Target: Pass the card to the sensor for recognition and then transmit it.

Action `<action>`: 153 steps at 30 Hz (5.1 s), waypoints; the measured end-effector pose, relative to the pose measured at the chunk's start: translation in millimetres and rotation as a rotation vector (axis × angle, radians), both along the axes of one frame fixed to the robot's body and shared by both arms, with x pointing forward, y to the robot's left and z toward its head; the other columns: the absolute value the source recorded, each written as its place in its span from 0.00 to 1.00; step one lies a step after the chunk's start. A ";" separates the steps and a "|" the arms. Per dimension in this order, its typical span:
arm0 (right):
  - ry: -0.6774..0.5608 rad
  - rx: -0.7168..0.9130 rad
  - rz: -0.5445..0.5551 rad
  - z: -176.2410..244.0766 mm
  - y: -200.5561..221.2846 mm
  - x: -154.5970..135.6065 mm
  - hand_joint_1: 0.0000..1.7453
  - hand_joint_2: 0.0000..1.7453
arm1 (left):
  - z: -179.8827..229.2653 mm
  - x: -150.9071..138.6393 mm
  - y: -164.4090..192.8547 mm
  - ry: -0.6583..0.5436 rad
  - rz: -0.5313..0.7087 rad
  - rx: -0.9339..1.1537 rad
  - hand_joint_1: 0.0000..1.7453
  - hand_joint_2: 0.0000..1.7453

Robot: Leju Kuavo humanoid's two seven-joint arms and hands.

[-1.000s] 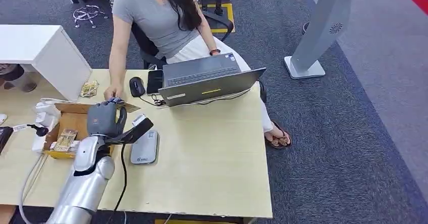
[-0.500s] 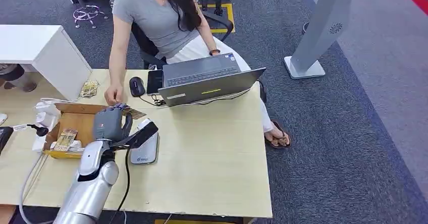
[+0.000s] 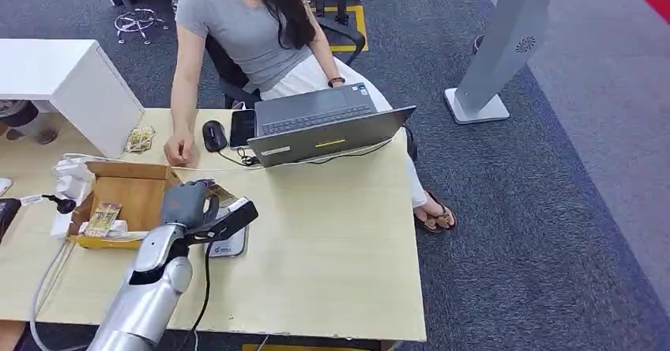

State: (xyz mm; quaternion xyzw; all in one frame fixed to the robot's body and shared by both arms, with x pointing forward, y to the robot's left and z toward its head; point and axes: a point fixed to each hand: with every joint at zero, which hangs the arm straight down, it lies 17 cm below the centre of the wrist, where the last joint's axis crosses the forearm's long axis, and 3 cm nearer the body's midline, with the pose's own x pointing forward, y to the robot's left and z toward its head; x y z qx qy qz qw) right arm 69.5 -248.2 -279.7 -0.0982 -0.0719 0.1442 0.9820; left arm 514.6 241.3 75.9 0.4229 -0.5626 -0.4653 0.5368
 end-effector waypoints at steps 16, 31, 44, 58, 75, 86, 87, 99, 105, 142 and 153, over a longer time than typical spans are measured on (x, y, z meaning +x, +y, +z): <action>0.003 -0.002 -0.006 -0.1 -1.1 -0.7 0.00 1.00 | -24.7 16.0 13.3 0.150 0.040 0.082 1.00 1.00; 0.004 -0.002 -0.013 -0.3 -1.8 -1.6 0.00 1.00 | -25.0 24.0 20.5 0.176 0.042 0.084 1.00 1.00; 0.000 -0.007 0.018 -0.3 -2.4 -1.1 0.00 1.00 | 120.1 50.7 31.4 -0.323 0.078 0.046 1.00 1.00; 0.003 -0.001 0.045 -0.3 -0.6 -0.6 0.00 1.00 | 229.8 64.2 71.6 -0.591 0.182 0.179 1.00 1.00; 0.004 -0.003 0.057 0.1 -0.6 2.0 0.00 1.00 | 224.0 86.7 122.3 -0.527 0.275 0.219 0.00 1.00; 0.002 -0.005 0.051 0.1 -1.2 2.2 0.00 1.00 | 190.5 81.3 116.1 -0.483 0.232 0.178 0.00 1.00; 0.002 -0.005 0.049 0.1 -1.4 2.1 0.00 1.00 | 185.0 77.2 111.6 -0.481 0.221 0.171 0.00 1.00; 0.005 -0.004 0.032 -0.1 -2.0 1.1 0.00 1.00 | 171.3 57.9 89.8 -0.490 0.184 0.125 0.00 1.00; 0.005 -0.010 -0.029 -0.2 -4.2 -0.7 0.00 1.00 | 157.1 5.5 53.3 -0.552 0.089 0.027 0.00 1.00; 0.031 -0.016 -0.194 -1.7 -7.6 -18.1 0.00 1.00 | 0.8 -163.6 82.2 -0.071 0.120 0.153 0.00 1.00; 0.032 -0.019 -0.175 -1.7 -7.7 -18.0 0.00 1.00 | -1.2 -146.9 105.6 -0.068 0.178 0.193 0.00 1.00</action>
